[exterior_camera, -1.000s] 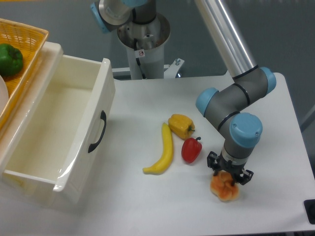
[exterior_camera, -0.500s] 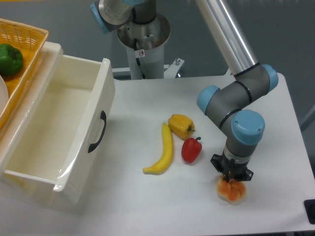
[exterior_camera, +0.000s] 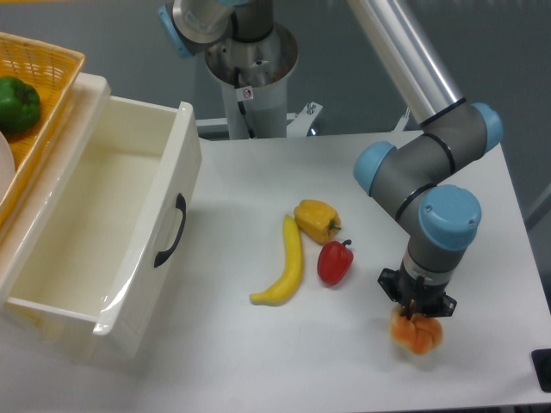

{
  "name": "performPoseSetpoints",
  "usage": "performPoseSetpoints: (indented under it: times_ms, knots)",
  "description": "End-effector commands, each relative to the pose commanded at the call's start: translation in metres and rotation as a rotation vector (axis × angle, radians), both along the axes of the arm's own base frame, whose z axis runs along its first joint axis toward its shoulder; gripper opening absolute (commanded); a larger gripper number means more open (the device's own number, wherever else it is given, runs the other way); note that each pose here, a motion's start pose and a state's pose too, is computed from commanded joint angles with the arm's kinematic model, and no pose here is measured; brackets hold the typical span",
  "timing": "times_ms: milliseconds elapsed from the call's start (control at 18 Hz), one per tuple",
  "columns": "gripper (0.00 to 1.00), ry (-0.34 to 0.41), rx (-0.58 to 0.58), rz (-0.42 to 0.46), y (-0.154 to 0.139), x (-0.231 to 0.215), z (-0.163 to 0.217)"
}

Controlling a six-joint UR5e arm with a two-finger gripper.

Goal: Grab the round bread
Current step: 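Lift the gripped bread roll up off the table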

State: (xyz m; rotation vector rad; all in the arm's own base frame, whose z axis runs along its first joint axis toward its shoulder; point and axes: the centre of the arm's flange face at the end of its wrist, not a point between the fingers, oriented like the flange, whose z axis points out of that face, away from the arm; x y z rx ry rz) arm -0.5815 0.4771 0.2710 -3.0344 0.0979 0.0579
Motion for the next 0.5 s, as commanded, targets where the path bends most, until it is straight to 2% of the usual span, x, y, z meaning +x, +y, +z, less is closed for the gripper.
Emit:
performPoseSetpoints:
  times_ms: [222,500]
  knots:
    - [0.00,-0.054,-0.039,-0.039,0.001,-0.003,0.023]
    - [0.00,-0.070,-0.048,-0.071,-0.009,-0.011,0.034]
